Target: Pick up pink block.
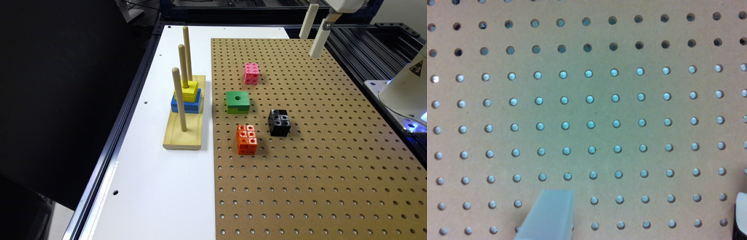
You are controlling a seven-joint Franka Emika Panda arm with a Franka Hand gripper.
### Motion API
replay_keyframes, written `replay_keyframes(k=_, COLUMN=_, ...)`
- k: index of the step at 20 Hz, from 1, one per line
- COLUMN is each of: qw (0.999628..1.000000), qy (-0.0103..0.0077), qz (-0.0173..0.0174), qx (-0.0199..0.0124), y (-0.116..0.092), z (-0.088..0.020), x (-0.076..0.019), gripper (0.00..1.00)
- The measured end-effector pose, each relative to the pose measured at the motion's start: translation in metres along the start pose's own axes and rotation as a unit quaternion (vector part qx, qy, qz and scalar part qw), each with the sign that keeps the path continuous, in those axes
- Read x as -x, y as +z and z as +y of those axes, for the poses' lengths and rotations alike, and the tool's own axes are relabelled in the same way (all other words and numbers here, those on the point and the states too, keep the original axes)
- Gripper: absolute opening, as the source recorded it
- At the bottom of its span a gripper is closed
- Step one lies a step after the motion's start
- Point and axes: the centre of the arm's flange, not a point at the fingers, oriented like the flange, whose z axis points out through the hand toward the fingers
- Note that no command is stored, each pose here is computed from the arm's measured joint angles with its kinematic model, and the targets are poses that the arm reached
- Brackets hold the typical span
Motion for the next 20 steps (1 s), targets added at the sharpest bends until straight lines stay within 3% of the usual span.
replay_keyframes(k=3, qw=0.999994, qy=0.0006, qz=0.0031, qx=-0.0015, y=-0.003, z=0.003, x=-0.0077, gripper=1.00)
replay_keyframes(k=8, qw=0.999998, qy=0.0005, qz=0.0017, qx=0.0001, y=-0.003, z=0.004, x=-0.0204, gripper=1.00)
replay_keyframes(k=11, qw=0.999995, qy=0.0012, qz=0.0028, qx=-0.0006, y=0.001, z=0.002, x=-0.0270, gripper=1.00)
replay_keyframes(k=16, qw=0.999987, qy=0.0009, qz=0.0047, qx=-0.0016, y=0.005, z=0.001, x=-0.0403, gripper=1.00)
replay_keyframes(k=20, qw=0.999985, qy=0.0012, qz=0.0052, qx=-0.0015, y=0.003, z=-0.002, x=-0.0553, gripper=1.00)
